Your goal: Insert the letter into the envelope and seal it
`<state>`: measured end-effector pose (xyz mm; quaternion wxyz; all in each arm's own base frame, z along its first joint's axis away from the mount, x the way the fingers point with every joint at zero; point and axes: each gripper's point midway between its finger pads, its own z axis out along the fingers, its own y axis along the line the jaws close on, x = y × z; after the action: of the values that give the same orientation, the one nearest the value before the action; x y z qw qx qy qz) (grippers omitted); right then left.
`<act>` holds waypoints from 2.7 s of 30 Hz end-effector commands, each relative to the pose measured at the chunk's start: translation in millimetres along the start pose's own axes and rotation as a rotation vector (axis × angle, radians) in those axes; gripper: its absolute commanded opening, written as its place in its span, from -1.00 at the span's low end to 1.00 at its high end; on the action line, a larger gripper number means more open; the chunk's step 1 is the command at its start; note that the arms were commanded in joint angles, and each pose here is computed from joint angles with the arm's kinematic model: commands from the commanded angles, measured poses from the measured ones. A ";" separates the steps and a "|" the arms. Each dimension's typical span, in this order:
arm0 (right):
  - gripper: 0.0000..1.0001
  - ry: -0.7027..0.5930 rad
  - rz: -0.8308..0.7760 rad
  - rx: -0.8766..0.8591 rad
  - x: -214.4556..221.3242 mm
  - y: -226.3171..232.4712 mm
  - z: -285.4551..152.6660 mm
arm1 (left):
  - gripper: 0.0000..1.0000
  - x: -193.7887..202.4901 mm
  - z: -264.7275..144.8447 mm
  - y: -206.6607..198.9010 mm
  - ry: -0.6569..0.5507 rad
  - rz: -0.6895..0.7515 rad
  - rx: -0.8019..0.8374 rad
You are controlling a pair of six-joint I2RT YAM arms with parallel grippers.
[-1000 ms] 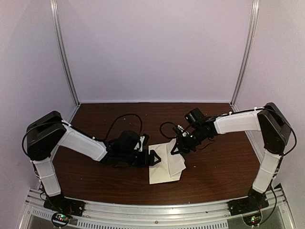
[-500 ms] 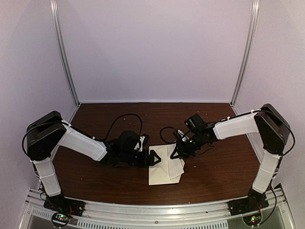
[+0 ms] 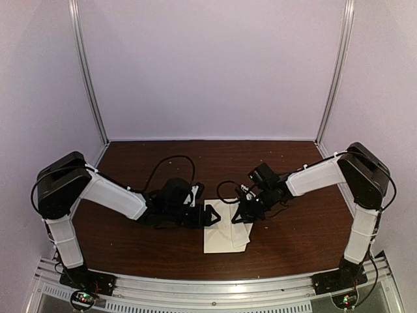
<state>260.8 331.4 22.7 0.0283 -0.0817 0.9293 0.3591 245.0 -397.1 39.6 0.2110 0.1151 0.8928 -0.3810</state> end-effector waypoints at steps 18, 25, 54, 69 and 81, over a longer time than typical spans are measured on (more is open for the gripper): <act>0.12 -0.087 -0.069 0.181 -10.3 6.2 -49.1 | 0.61 -7.8 -16.1 2.8 -0.032 0.030 -0.043; -0.19 -0.124 -0.044 0.164 -3.3 6.5 -62.1 | 0.58 -7.2 -22.1 -4.8 -0.027 0.030 -0.010; -0.58 -0.063 0.036 0.114 39.1 -21.3 -27.1 | 0.11 30.3 -12.1 6.8 0.070 -0.016 -0.006; -0.92 -0.032 0.025 0.089 44.0 -16.5 -13.6 | -0.12 36.8 -7.5 5.9 0.086 -0.019 -0.001; -1.00 -0.029 -0.006 0.037 37.8 5.8 1.0 | -0.16 37.7 -5.1 2.2 0.090 -0.020 0.011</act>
<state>219.2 316.9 21.0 0.0393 -0.0719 0.9392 0.3335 216.1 -383.7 28.5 0.1733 0.1186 0.9031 -0.3747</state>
